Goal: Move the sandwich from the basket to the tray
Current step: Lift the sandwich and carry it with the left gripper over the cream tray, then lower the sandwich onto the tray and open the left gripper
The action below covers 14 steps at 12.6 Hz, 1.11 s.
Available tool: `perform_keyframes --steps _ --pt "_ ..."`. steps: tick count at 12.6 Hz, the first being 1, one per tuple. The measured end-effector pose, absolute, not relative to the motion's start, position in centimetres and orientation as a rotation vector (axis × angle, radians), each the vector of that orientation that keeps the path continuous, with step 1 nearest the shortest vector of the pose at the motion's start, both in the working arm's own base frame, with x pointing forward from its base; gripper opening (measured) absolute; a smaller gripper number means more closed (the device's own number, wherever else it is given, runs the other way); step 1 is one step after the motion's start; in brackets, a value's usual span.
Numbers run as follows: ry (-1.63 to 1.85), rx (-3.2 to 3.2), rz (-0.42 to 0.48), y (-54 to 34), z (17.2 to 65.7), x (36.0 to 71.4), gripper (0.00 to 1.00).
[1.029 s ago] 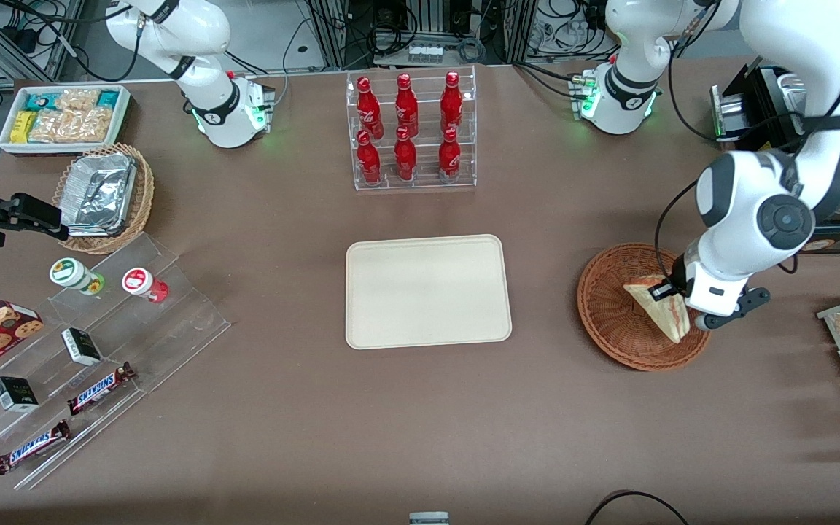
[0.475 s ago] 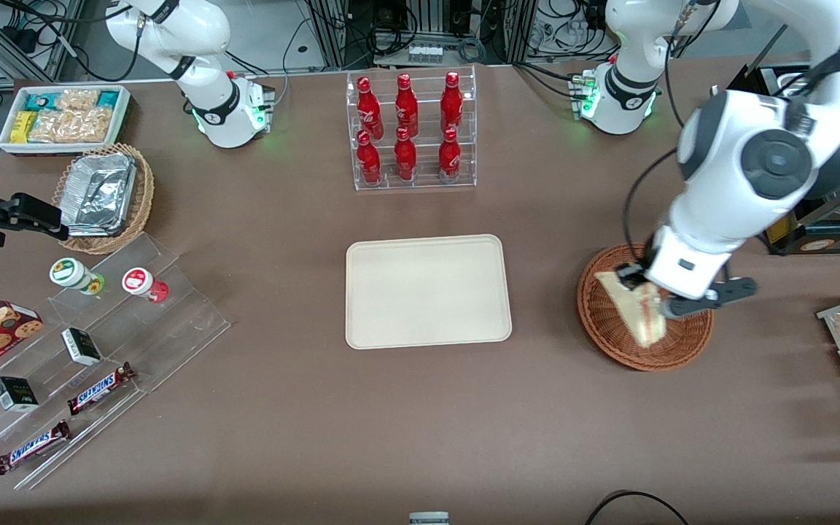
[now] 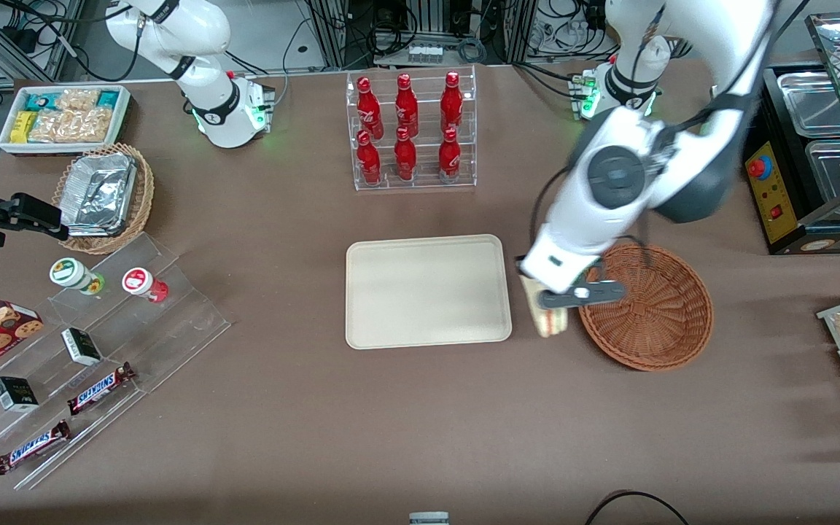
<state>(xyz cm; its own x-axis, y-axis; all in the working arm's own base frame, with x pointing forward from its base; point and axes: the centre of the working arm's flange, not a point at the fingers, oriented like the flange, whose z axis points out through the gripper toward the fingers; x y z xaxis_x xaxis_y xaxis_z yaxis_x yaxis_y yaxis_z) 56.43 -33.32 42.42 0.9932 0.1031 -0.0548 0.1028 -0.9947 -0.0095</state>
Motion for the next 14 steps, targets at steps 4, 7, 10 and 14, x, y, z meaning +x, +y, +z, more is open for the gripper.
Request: perform_keyframes --steps 4,7,10,14 --pt "-0.121 -3.139 0.039 -42.1 37.4 54.6 0.18" --pt "-0.015 -3.15 -0.008 -46.3 33.5 52.8 0.18" --pt "0.071 -3.144 -0.045 -49.1 29.8 51.2 0.18" --pt "0.146 -3.127 -0.018 -51.2 26.1 49.2 0.18"
